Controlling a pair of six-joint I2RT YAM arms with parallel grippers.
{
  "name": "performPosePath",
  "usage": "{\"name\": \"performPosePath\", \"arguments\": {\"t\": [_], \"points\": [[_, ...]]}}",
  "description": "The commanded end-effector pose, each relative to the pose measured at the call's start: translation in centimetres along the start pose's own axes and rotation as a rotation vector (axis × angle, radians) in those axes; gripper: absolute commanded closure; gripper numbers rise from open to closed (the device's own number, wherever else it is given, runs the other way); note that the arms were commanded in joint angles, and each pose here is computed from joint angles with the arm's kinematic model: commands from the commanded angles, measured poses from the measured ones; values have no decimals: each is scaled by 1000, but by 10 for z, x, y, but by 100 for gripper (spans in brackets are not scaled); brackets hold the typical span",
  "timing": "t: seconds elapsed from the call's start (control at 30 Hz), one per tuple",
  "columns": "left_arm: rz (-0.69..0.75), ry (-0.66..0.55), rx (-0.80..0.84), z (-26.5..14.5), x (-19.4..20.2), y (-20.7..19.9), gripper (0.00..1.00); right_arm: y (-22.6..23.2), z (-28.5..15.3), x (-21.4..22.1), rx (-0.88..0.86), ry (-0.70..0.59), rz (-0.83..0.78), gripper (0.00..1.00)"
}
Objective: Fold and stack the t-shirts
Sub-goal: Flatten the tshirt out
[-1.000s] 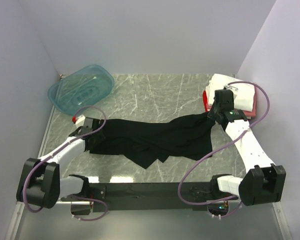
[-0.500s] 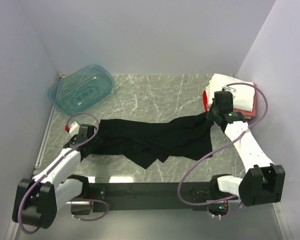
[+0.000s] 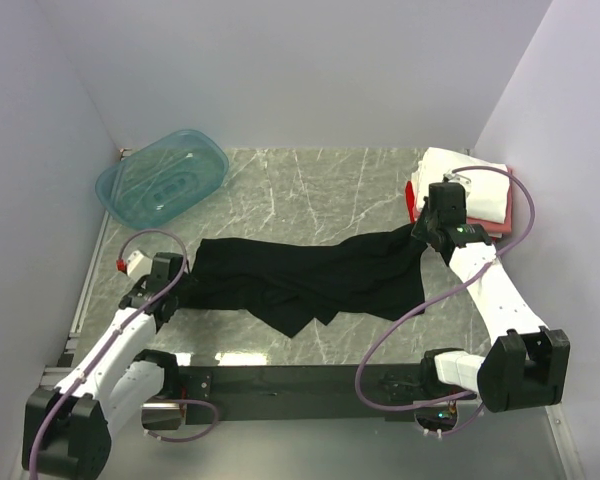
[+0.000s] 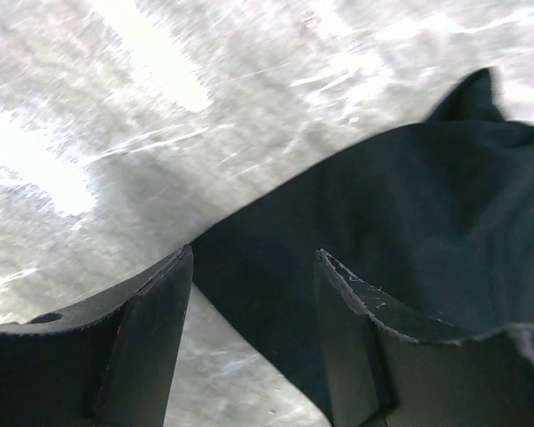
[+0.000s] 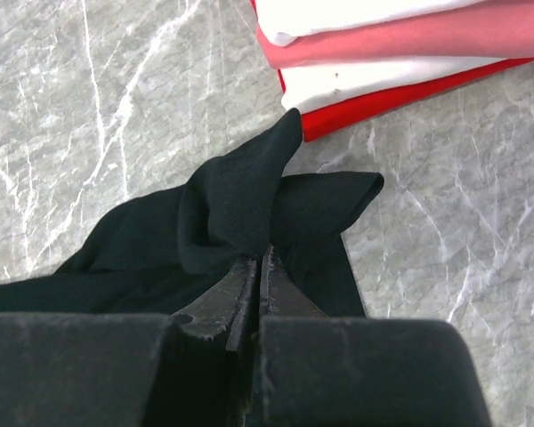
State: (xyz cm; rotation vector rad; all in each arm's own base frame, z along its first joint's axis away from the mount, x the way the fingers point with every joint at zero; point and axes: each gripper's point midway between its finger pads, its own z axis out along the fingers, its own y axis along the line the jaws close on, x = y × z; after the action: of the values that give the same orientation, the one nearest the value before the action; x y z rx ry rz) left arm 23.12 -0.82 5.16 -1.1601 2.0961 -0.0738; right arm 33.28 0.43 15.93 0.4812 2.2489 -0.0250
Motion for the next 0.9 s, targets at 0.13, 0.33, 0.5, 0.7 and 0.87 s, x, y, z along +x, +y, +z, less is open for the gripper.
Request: {"name": "performPosePath", "arguments": {"t": [0.13, 0.33, 0.5, 0.7, 0.87], "points": [[27, 49, -84, 7, 8, 7, 39, 1, 3, -4, -21, -22, -1, 100], [42, 73, -94, 10, 12, 8, 40, 2, 3, -4, -36, -20, 4, 100], [69, 98, -121, 15, 18, 10, 43, 2, 3, -2, -38, -17, 1, 100], [89, 114, -122, 18, 21, 9, 62, 0, 1, -2, -42, -21, 6, 100], [92, 127, -110, 16, 23, 7, 99, 0, 1, -2, -43, -20, 7, 100]]}}
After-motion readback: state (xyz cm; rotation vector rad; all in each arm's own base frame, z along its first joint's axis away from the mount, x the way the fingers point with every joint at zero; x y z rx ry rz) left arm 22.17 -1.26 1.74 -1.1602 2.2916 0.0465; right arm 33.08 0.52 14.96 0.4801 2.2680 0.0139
